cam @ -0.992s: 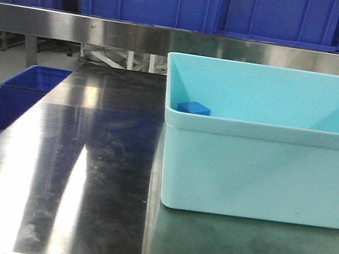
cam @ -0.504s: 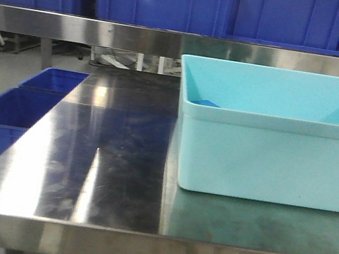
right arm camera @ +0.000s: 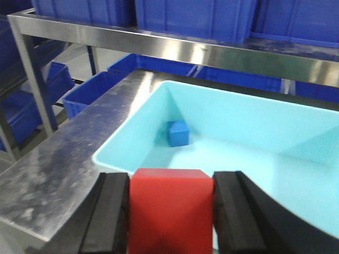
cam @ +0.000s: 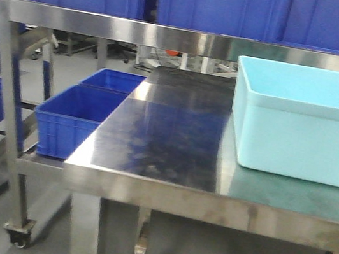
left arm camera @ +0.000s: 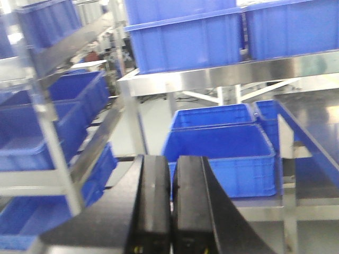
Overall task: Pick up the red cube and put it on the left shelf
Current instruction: 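Drive the base away from the table toward the crate shelves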
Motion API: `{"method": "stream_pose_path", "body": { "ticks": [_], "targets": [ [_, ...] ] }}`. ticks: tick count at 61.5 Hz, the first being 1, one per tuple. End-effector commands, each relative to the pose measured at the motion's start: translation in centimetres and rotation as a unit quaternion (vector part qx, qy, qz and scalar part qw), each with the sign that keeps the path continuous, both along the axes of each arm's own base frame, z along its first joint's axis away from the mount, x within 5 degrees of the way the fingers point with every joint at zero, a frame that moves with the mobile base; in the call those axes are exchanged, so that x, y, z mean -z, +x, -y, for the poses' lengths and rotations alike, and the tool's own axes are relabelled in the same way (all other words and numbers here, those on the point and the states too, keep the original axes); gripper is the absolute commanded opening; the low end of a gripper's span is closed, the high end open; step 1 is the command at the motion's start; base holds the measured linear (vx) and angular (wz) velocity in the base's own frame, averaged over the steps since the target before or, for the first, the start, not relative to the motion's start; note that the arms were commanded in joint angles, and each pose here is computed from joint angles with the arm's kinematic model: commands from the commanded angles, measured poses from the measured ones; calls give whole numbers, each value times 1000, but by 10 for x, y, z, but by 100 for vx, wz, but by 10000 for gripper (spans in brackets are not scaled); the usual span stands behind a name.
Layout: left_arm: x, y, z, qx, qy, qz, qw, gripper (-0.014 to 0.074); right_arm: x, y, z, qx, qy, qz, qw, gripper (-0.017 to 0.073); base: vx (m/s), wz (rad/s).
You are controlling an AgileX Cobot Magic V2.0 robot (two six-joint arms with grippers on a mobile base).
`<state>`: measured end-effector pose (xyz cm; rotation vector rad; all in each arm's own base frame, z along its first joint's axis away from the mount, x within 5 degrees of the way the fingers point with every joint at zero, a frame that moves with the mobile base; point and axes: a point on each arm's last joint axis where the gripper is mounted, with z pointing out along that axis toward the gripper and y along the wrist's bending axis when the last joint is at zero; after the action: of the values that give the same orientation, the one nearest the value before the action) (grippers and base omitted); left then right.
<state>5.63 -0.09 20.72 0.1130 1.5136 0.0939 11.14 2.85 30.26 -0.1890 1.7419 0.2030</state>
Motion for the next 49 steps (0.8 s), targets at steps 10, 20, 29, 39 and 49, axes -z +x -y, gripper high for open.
{"method": "stream_pose_path", "body": {
  "ticks": [10, 20, 29, 39, 49],
  "targets": [
    [-1, 0, 0, 2, -3, 34, 999, 106, -17, 1, 0, -2, 5, 53, 999, 57, -19, 23],
    [-1, 0, 0, 2, -3, 34, 999, 106, -17, 1, 0, -2, 5, 53, 999, 57, -18, 41],
    [-1, 0, 0, 2, -3, 34, 999, 106, -17, 1, 0, -2, 5, 53, 999, 57, -18, 45],
    [-1, 0, 0, 2, -3, 34, 999, 106, -17, 1, 0, -2, 5, 53, 999, 57, -19, 47],
    [-1, 0, 0, 2, -3, 34, 999, 106, -17, 1, 0, -2, 5, 53, 999, 57, -18, 51]
  ]
}}
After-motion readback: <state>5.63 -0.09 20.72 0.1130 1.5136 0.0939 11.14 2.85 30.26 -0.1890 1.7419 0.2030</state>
